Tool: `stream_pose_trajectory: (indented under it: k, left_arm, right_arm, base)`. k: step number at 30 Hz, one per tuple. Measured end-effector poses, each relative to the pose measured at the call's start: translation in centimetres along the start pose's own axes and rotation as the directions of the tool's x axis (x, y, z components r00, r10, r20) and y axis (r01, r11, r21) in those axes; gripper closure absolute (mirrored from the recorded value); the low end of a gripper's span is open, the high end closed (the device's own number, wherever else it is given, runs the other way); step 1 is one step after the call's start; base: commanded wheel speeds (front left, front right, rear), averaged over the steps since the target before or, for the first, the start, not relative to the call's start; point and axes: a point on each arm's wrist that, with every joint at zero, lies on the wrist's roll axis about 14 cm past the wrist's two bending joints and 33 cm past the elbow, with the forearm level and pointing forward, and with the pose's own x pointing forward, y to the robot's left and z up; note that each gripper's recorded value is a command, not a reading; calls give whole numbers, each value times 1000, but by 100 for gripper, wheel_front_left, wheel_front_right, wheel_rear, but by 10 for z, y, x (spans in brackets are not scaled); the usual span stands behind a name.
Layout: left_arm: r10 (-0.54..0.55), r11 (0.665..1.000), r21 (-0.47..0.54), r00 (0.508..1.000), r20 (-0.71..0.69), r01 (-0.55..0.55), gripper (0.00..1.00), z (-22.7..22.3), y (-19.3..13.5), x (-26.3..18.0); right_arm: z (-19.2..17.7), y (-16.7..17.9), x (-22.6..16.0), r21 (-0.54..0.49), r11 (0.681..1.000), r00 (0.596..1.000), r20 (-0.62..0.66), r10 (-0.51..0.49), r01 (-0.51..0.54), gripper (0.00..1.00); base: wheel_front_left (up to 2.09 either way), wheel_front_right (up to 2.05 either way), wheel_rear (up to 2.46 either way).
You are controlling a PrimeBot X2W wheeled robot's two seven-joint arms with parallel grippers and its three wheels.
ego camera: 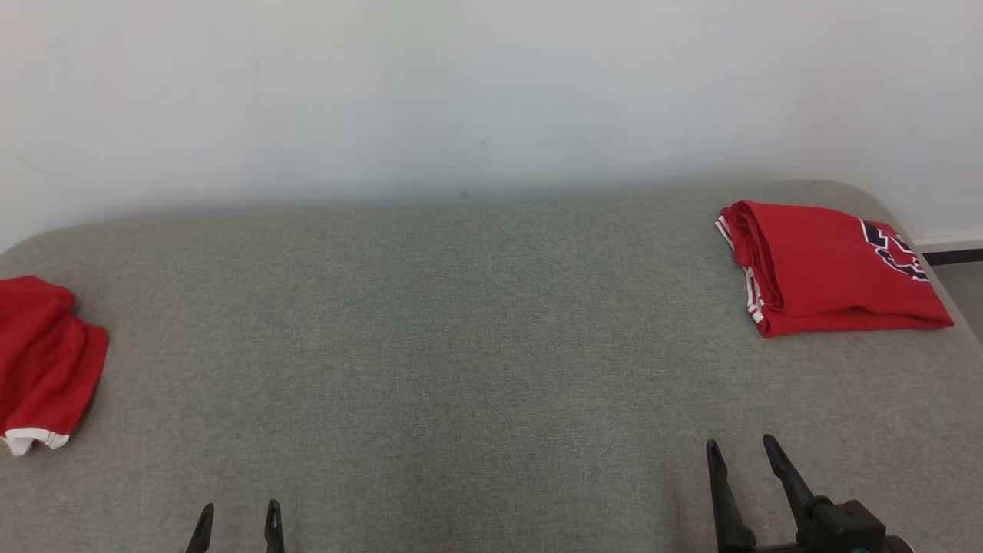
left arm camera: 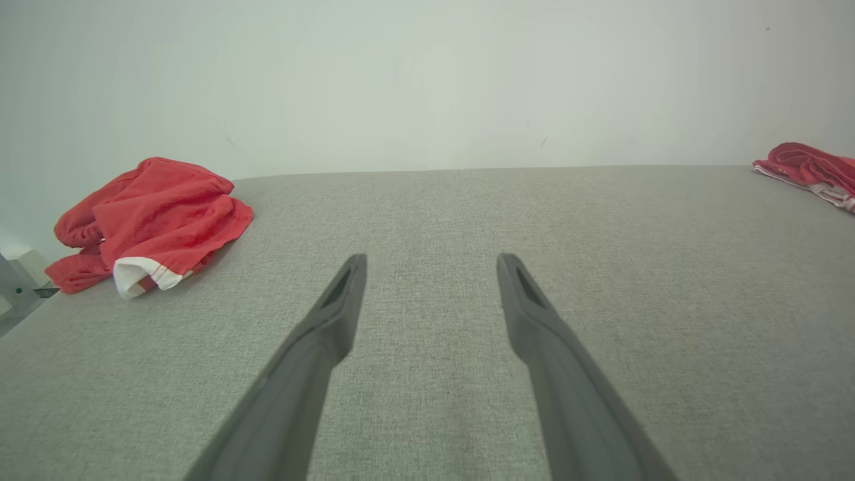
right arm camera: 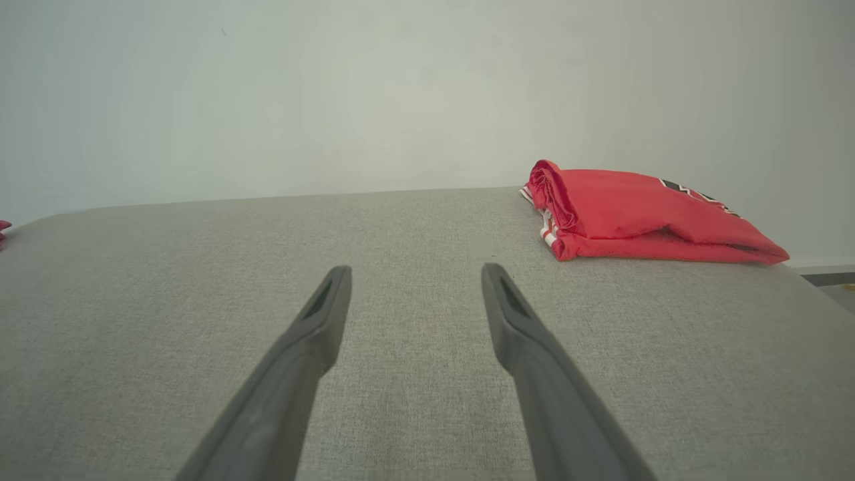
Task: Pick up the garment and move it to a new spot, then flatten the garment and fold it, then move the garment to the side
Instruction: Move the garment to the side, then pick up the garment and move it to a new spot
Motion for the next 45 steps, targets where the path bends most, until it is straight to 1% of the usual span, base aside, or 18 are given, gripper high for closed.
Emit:
stream_pose_trajectory:
  k: [3,21,27,32,38,45]
  left_arm:
    - [6,1000,-1,1000,-12,-6,0,-4,2,-2]
    - [46,999,8,999,-26,-45,0,-8,11,-4]
    - [86,996,4,996,-23,-86,0,-7,21,-8]
    - [145,989,-1,989,-26,-145,0,-8,35,-18]
    - [249,968,2,968,-24,-249,0,-7,64,-38]
    - [401,916,4,916,-20,-401,0,-6,104,-73]
  right_arm:
    - [-7,3,-2,3,1000,1000,-23,7,-7,0]
    - [-11,11,0,-2,999,999,-35,34,-34,0]
    - [-16,18,2,4,998,997,-48,57,-57,0]
    - [-18,32,9,13,995,993,-55,102,-101,0]
    - [-23,58,19,24,984,981,-71,180,-179,0]
    - [-28,93,30,33,958,955,-85,286,-284,0]
  base:
    - [0,0,0]
    - [0,0,0]
    - [0,0,0]
    - [0,0,0]
    - [0,0,0]
    - [0,0,0]
